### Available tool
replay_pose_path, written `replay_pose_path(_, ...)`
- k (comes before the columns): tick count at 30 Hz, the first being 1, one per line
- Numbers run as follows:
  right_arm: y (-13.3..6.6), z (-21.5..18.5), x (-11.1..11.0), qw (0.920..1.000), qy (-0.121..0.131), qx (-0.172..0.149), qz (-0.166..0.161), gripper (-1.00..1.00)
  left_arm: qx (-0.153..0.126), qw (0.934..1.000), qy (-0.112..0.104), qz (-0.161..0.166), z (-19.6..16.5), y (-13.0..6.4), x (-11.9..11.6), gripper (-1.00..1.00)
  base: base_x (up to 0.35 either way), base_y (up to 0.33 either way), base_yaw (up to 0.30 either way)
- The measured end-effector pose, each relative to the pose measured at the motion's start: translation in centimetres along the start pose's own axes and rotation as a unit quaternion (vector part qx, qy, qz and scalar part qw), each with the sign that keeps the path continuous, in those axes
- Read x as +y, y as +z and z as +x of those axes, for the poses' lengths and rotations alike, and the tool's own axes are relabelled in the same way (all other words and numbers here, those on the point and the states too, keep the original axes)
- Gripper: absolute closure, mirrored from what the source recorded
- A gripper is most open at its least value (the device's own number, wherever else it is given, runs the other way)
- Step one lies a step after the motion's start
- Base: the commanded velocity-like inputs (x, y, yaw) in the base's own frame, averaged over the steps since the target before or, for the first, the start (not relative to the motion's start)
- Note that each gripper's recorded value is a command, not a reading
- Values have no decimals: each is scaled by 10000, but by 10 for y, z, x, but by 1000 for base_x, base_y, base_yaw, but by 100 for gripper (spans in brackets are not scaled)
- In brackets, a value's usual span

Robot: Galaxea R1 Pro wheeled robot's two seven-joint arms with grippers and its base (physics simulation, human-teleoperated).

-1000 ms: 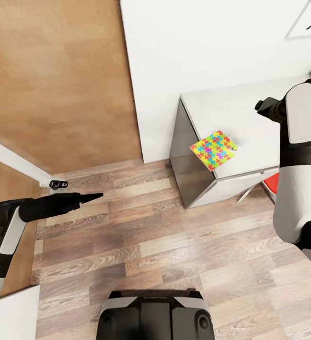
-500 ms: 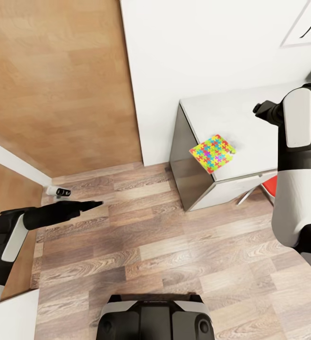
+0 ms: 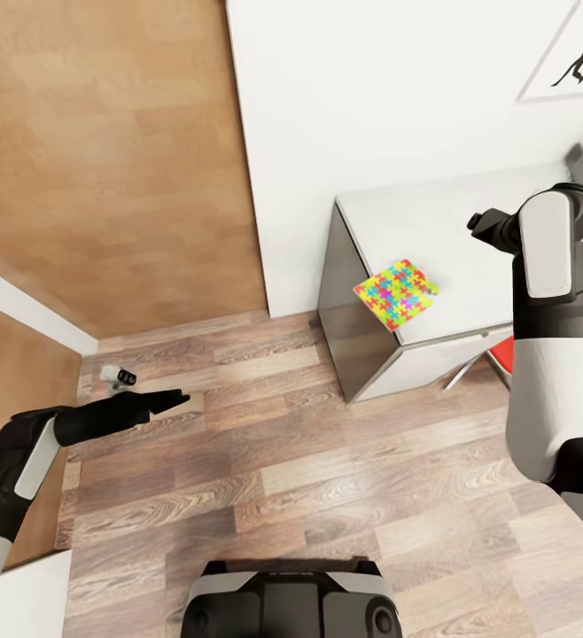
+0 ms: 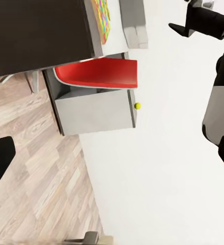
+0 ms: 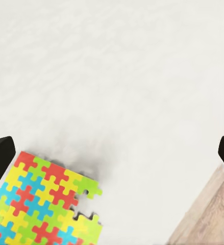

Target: Put all the toys in the child's room - the three board games (two on the bed and one on the table), the two jigsaw puzzles on the table, and the tennis ball on the table - inside the toy box on the table in the child's room.

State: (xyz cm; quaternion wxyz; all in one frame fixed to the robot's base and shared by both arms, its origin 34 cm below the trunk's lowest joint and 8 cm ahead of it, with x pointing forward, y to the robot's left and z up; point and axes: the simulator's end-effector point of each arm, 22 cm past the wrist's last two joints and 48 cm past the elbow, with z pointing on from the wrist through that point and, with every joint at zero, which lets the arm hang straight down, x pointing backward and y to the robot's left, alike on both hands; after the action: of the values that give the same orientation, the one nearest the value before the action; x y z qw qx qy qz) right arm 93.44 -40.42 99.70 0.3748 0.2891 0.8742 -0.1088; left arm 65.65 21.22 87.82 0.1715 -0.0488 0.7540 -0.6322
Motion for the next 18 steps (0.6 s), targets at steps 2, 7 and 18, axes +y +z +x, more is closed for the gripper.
replay_pose_path(2, -3, -1, -1, 10000, 5, -23, -10, -100, 6, 10000, -22, -45, 1, -1, 3, -100, 0, 0, 0)
replay_pose_path(7, -6, 6, -4, 10000, -13, -20, -16, -100, 35, 9997, 3, -239, 7, -5, 16, -100, 0, 0, 0)
replay_pose_path(18, -15, 18, -14, 10000, -23, -44, -32, -100, -45, 9971, 34, -763, 23, -20, 60, -100, 0, 0, 0)
